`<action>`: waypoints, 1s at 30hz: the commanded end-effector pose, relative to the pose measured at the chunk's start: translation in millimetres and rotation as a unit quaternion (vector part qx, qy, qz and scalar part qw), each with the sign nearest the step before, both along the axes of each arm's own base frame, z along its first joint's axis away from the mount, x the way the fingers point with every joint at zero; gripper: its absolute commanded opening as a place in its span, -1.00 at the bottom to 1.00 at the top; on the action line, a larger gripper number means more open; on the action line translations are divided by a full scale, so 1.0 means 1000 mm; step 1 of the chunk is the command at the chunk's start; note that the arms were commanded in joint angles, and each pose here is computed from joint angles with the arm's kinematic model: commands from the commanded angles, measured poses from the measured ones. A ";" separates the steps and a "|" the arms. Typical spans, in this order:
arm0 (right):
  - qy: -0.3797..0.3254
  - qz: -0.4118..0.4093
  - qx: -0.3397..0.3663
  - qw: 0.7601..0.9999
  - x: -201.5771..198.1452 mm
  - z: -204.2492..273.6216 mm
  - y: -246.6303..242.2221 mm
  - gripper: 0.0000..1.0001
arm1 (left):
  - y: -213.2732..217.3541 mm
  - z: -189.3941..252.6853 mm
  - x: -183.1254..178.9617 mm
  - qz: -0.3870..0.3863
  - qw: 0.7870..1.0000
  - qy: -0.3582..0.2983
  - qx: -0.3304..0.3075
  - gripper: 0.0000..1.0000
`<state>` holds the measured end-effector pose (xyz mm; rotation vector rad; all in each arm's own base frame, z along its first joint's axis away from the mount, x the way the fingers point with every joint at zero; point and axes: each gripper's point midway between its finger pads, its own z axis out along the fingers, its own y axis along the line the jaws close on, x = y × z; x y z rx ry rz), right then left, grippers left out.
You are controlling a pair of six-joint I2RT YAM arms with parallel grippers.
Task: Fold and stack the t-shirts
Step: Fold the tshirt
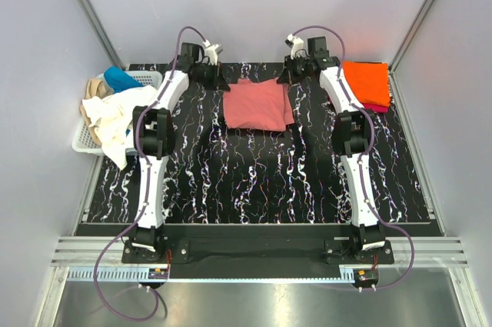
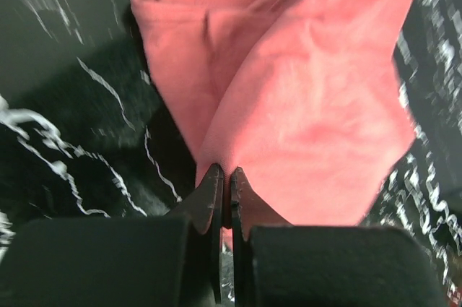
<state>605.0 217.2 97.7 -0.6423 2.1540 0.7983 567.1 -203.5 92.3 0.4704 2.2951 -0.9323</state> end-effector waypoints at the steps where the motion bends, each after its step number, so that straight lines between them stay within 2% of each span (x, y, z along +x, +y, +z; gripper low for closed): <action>1: -0.103 -0.023 0.022 0.994 0.016 0.101 -0.006 -1.00 | -0.001 0.103 0.019 0.022 0.994 -0.103 -0.024 -1.00; 3: -0.109 -0.020 0.026 0.994 0.012 0.113 -0.006 -1.00 | -0.003 0.128 0.011 0.020 0.992 -0.118 -0.031 -1.00; 6: -0.116 -0.015 0.028 0.993 -0.009 0.143 -0.008 -1.00 | -0.002 0.137 -0.008 0.013 0.993 -0.113 -0.030 -1.00; 7: -0.096 -0.016 0.024 0.995 -0.016 0.132 -0.009 -1.00 | -0.004 0.124 -0.018 0.009 0.995 -0.095 -0.027 -1.00; 11: -0.049 -0.014 0.044 0.998 -0.057 0.143 -0.008 -1.00 | -0.007 0.124 -0.059 -0.005 0.997 -0.070 -0.017 -1.00; 17: 0.048 -0.050 0.054 0.996 -0.154 0.125 -0.006 -0.98 | -0.015 0.105 -0.156 -0.025 0.999 -0.018 0.012 -0.99; 18: 0.075 -0.053 0.054 0.994 -0.183 0.111 -0.007 -0.96 | -0.013 0.078 -0.178 -0.026 0.999 0.021 0.021 -0.99; 20: 0.104 -0.055 0.060 0.991 -0.213 0.100 0.005 -0.92 | -0.014 0.077 -0.205 -0.021 0.999 0.036 0.026 -0.97; 21: 0.126 -0.054 0.053 0.989 -0.242 0.086 0.005 -0.88 | -0.008 0.052 -0.226 -0.013 0.997 0.068 0.045 -0.87; 23: 0.151 -0.063 0.038 0.986 -0.272 0.069 0.012 -0.78 | -0.005 0.040 -0.254 -0.001 0.994 0.090 0.061 -0.63; 24: 0.174 -0.057 0.023 0.983 -0.303 0.052 0.018 -0.56 | 0.007 0.025 -0.277 0.017 0.991 0.105 0.084 -0.44; 25: 0.188 -0.072 0.009 0.980 -0.315 0.040 0.015 -0.42 | 0.006 0.016 -0.294 0.024 0.988 0.122 0.090 -0.28; 26: 0.218 -0.093 0.011 0.971 -0.330 0.031 0.014 -0.29 | 0.010 0.016 -0.309 0.030 0.988 0.121 0.092 -0.23; 27: 0.251 -0.102 0.003 0.963 -0.357 0.012 0.006 -0.25 | 0.022 -0.011 -0.336 0.039 0.980 0.153 0.117 -0.17; 28: 0.264 -0.113 0.003 0.958 -0.368 0.006 0.002 -0.25 | 0.024 -0.017 -0.350 0.042 0.978 0.159 0.126 -0.07; 29: 0.283 -0.140 0.006 0.949 -0.377 0.001 -0.003 -0.25 | 0.026 -0.011 -0.361 0.062 0.979 0.152 0.121 -0.06; 30: 0.281 -0.159 0.006 0.946 -0.388 -0.002 -0.012 -0.22 | 0.038 -0.014 -0.363 0.092 0.975 0.135 0.154 -0.02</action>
